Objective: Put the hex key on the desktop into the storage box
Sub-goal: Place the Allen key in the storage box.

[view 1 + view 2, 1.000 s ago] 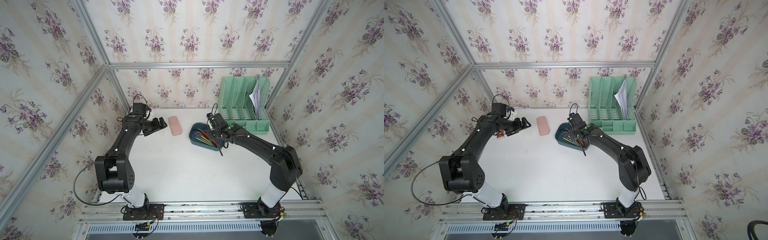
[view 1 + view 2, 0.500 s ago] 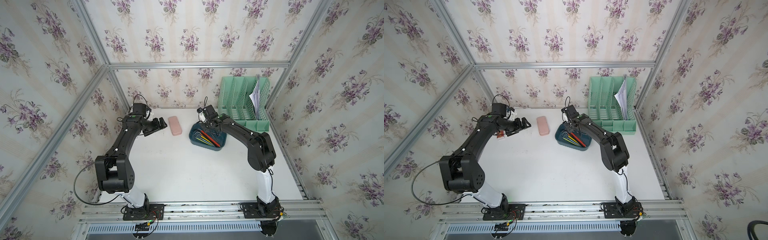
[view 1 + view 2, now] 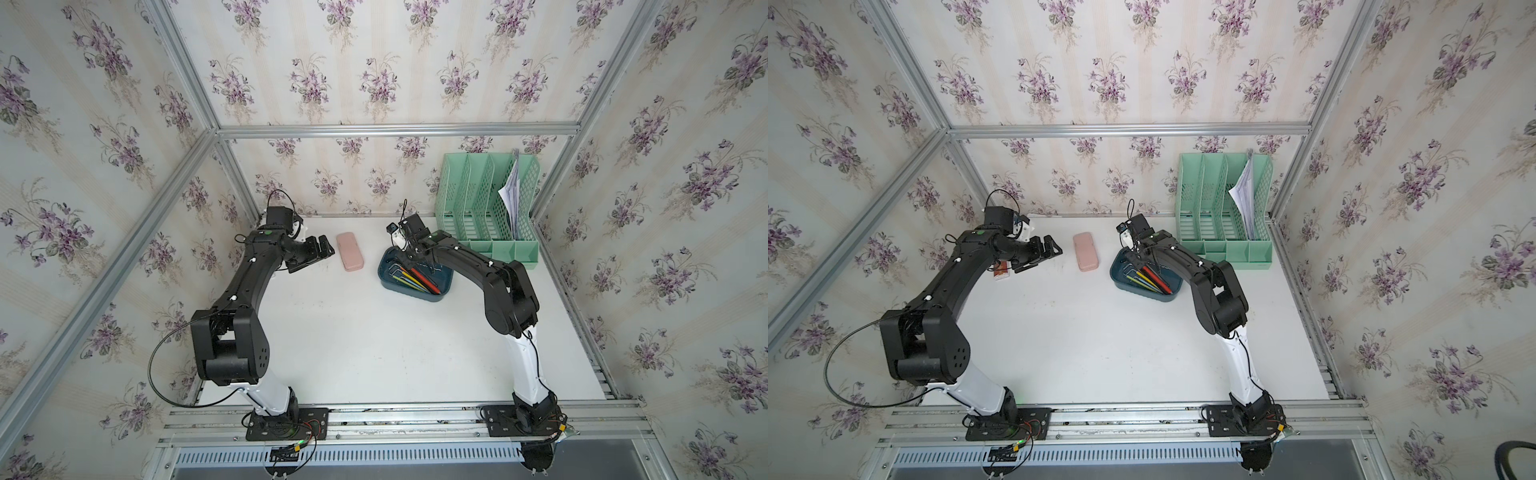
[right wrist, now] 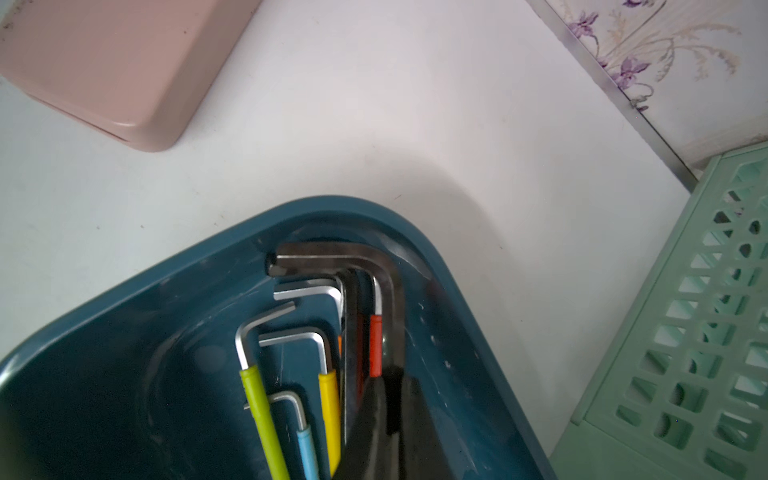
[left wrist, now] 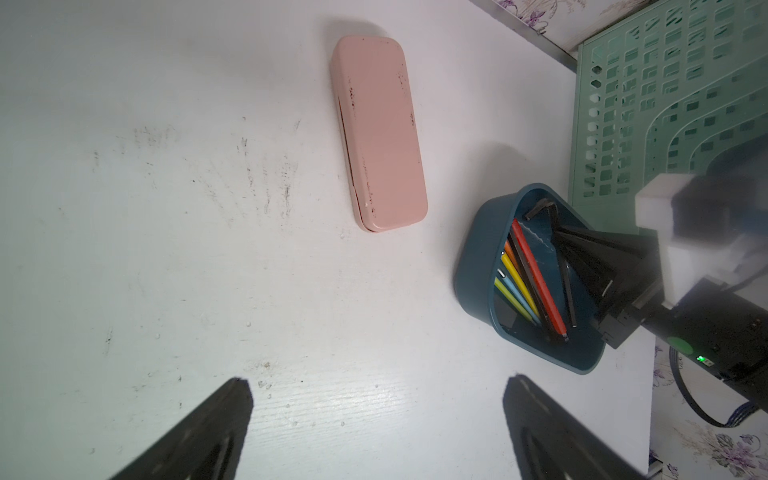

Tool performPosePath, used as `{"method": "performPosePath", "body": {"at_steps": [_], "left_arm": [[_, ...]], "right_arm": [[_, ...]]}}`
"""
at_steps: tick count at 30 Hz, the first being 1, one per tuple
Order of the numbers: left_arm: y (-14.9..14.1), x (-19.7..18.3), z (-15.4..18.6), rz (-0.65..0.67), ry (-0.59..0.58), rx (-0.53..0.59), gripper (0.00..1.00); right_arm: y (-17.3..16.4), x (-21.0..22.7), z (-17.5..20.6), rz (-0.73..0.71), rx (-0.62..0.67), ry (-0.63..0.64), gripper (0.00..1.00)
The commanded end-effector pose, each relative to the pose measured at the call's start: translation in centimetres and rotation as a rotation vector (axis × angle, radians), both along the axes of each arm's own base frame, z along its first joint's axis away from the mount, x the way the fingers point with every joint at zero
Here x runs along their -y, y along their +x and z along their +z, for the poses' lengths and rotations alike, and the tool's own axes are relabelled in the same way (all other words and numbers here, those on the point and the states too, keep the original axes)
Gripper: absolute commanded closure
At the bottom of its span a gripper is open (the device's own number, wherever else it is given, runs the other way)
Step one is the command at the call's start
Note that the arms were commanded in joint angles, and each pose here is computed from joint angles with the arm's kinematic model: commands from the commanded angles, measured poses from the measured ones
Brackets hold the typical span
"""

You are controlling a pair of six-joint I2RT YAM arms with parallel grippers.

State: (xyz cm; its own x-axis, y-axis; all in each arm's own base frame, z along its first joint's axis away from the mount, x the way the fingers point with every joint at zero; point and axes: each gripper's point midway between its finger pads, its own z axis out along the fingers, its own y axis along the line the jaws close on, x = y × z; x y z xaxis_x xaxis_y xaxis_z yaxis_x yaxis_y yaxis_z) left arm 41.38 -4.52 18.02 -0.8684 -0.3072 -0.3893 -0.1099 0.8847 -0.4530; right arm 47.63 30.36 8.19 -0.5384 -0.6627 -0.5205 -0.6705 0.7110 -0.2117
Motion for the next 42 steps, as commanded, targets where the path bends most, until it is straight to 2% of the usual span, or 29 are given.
{"method": "performPosePath", "body": {"at_steps": [1,4,10,13,17,21,24,27,28,29,32,37,39,42], "left_arm": [[0.4,-0.1,0.1,0.006,0.003,0.013,0.01],[0.4,-0.2,0.1,0.007,0.006,0.016,0.01],[0.4,-0.4,0.5,0.016,0.024,0.051,0.01],[0.4,-0.9,1.1,0.035,0.048,0.095,0.01],[0.2,-1.7,2.1,0.067,0.104,0.176,0.01],[-0.2,-2.5,3.4,0.094,0.177,0.292,0.01],[-0.7,-3.0,4.9,0.103,0.233,0.409,0.01],[-1.2,-3.8,5.9,0.120,0.309,0.530,0.01],[-1.3,-4.0,6.0,0.120,0.335,0.560,0.01],[-1.5,-4.2,6.2,0.114,0.364,0.590,0.01],[-1.7,-4.7,5.2,0.079,0.450,0.618,0.01],[-1.4,-6.7,1.4,0.188,0.497,0.522,0.01],[-1.7,-7.9,-0.1,0.251,0.539,0.489,0.01],[-2.9,-10.1,-1.0,0.369,0.632,0.503,0.01]], "right_arm": [[-0.1,-0.3,-0.1,0.018,-0.003,0.015,1.00],[-0.2,-0.2,-0.5,-0.003,-0.012,0.015,0.97],[-0.7,0.2,-1.1,-0.032,-0.042,0.017,0.61],[-1.1,0.3,-0.5,-0.043,-0.034,0.039,0.54],[-1.5,1.1,2.3,-0.083,0.025,0.086,0.47],[-2.9,2.8,6.5,-0.139,0.141,0.170,0.40],[-4.7,4.8,9.5,-0.185,0.230,0.226,0.36],[-6.3,8.1,12.1,-0.279,0.342,0.243,0.27],[-7.0,9.5,12.8,-0.316,0.387,0.245,0.09],[-7.7,10.9,13.7,-0.352,0.436,0.253,0.01],[-9.7,14.8,14.7,-0.446,0.548,0.283,0.00],[-10.8,21.8,14.4,-0.651,0.621,0.347,0.00],[-10.9,23.9,13.5,-0.727,0.634,0.334,0.00],[-11.0,26.5,12.1,-0.825,0.657,0.285,0.00]]}}
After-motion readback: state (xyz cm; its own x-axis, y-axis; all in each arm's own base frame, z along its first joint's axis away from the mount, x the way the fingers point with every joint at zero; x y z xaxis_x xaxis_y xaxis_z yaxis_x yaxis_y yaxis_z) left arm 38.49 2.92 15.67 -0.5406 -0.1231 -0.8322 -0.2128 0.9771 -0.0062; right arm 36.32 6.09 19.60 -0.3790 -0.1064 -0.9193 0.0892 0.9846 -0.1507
